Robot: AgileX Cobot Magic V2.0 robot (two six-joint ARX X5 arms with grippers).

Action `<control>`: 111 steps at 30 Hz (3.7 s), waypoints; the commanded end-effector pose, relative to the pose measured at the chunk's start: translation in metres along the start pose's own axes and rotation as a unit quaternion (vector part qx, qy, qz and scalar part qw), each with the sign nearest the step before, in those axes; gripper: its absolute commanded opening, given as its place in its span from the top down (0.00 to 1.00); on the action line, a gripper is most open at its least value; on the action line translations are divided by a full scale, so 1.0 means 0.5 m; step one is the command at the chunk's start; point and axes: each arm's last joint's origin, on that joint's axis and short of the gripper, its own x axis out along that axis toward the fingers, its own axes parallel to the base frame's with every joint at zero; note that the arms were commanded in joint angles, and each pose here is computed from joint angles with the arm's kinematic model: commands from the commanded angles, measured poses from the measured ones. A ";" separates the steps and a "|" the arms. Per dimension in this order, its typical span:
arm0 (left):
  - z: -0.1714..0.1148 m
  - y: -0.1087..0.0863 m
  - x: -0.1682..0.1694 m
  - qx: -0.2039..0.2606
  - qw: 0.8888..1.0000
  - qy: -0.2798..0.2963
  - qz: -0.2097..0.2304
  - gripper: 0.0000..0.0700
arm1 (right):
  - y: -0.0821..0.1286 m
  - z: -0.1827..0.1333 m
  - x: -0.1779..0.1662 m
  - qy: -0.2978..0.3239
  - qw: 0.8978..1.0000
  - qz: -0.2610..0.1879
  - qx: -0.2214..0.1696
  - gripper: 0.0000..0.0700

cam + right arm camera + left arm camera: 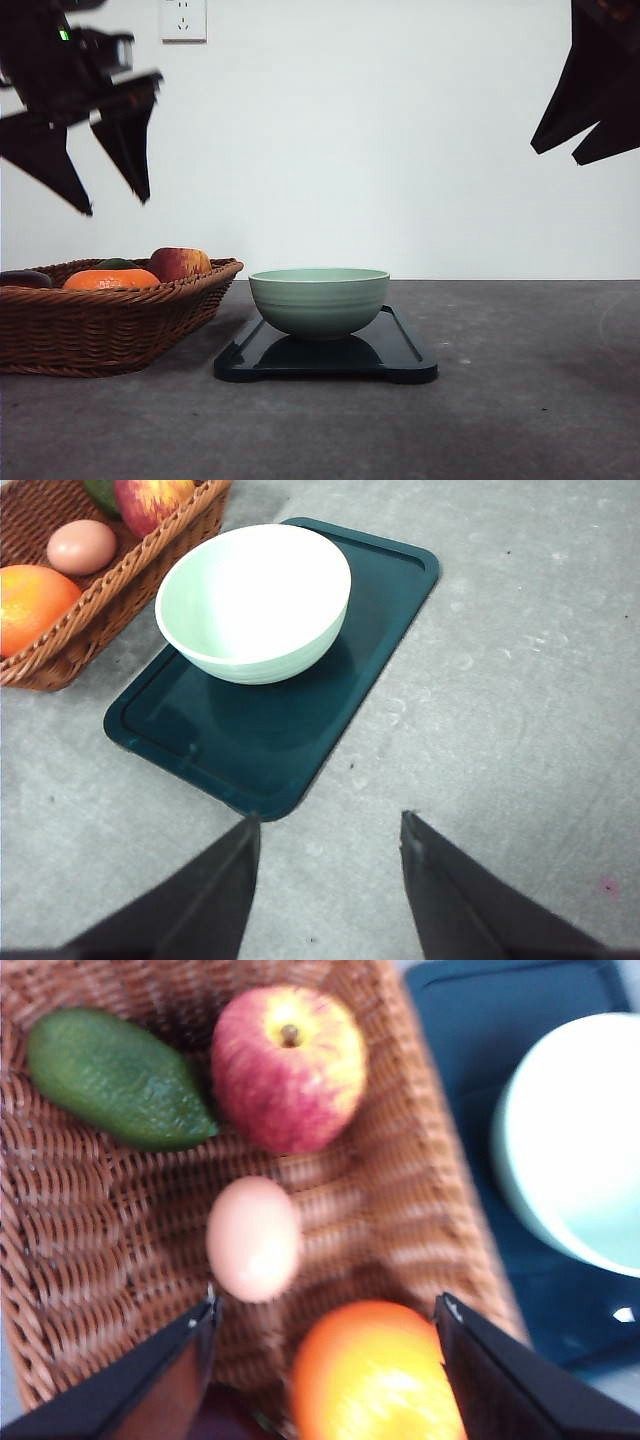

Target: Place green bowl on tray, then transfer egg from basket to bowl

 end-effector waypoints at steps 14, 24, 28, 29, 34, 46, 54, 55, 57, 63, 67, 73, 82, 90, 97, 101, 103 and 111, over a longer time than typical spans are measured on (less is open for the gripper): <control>0.018 0.015 0.127 0.012 0.999 0.021 0.029 0.37 | 0.001 0.005 0.001 -0.006 1.000 -0.012 -0.002 0.60; 0.011 0.021 0.174 0.010 0.999 0.041 0.029 0.37 | 0.001 0.005 0.001 -0.006 1.000 -0.012 -0.002 0.60; 0.005 0.023 0.191 0.006 0.998 0.055 0.030 0.38 | 0.001 0.005 0.001 -0.006 1.000 -0.012 -0.002 0.60; 0.004 0.023 0.194 0.004 0.998 0.057 0.030 0.38 | 0.001 0.005 0.001 -0.006 1.000 -0.012 -0.002 0.60; 0.003 0.024 0.197 -0.002 0.998 0.059 0.030 0.39 | 0.001 0.005 0.001 -0.006 1.000 -0.012 -0.002 0.60; 0.003 0.024 0.197 -0.021 0.998 0.059 0.031 0.65 | 0.001 0.005 0.001 -0.006 1.000 -0.012 -0.002 0.60; 0.003 0.023 0.187 -0.027 0.997 0.060 0.032 0.75 | 0.001 0.005 0.001 -0.006 1.000 -0.012 -0.002 0.60; 0.004 0.023 0.182 -0.027 0.997 0.058 0.033 0.75 | 0.001 0.005 0.001 -0.006 1.000 -0.012 -0.002 0.60; 0.007 0.022 0.167 -0.027 0.998 0.049 0.037 0.74 | 0.001 0.005 0.001 -0.006 1.000 -0.012 -0.002 0.60; 0.020 0.014 0.090 -0.024 0.999 0.008 0.037 0.75 | 0.001 0.004 0.001 -0.006 1.000 -0.012 -0.001 0.60; 0.017 0.007 0.032 -0.022 0.999 -0.008 0.036 0.75 | 0.001 0.005 0.001 -0.006 1.000 -0.012 -0.002 0.60; 0.014 -0.007 -0.047 -0.016 0.998 -0.048 0.026 0.74 | 0.001 0.005 0.001 -0.007 1.000 -0.012 -0.002 0.60; 0.025 -0.060 -0.098 0.022 0.991 -0.121 -0.051 0.74 | 0.001 0.005 0.001 -0.007 1.000 -0.012 -0.002 0.60; 0.033 -0.145 -0.087 0.076 0.980 -0.156 -0.097 0.74 | 0.001 0.005 0.001 -0.007 1.000 -0.012 -0.002 0.60; 0.038 -0.206 -0.047 0.109 0.972 -0.165 -0.127 0.74 | 0.001 0.005 0.001 -0.007 1.000 -0.012 -0.003 0.60; 0.038 -0.232 -0.003 0.120 0.971 -0.155 -0.135 0.74 | 0.001 0.005 0.001 -0.007 1.000 -0.011 -0.003 0.60; 0.038 -0.243 0.021 0.125 0.971 -0.151 -0.139 0.74 | 0.001 0.005 0.001 -0.007 1.000 -0.011 -0.003 0.60; 0.031 -0.284 0.113 0.140 0.971 -0.138 -0.139 0.74 | 0.001 0.005 0.001 -0.007 1.000 -0.012 -0.003 0.60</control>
